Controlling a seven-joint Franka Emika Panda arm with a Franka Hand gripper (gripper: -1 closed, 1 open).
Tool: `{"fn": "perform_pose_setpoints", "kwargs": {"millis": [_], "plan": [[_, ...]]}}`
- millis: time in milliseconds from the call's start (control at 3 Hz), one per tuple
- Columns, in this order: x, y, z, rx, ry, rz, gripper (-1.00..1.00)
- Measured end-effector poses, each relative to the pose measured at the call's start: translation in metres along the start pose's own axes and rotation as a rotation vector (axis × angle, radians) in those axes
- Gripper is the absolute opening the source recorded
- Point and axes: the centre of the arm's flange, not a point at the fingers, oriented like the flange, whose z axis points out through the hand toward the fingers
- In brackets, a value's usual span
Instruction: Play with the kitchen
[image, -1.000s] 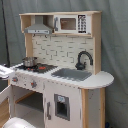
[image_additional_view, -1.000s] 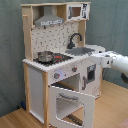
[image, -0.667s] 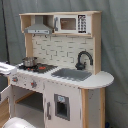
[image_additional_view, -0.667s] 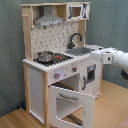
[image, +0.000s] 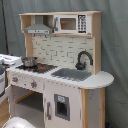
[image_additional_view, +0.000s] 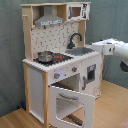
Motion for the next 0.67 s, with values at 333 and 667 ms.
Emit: {"fn": "perform_pose_setpoints", "kwargs": {"millis": [333, 667], "plan": [[-0.023, 0.006, 0.012, -0.007, 0.000, -0.015, 1.00], [-0.045, 0.014, 0.025, -0.018, -0.002, -0.027, 1.00]]}}
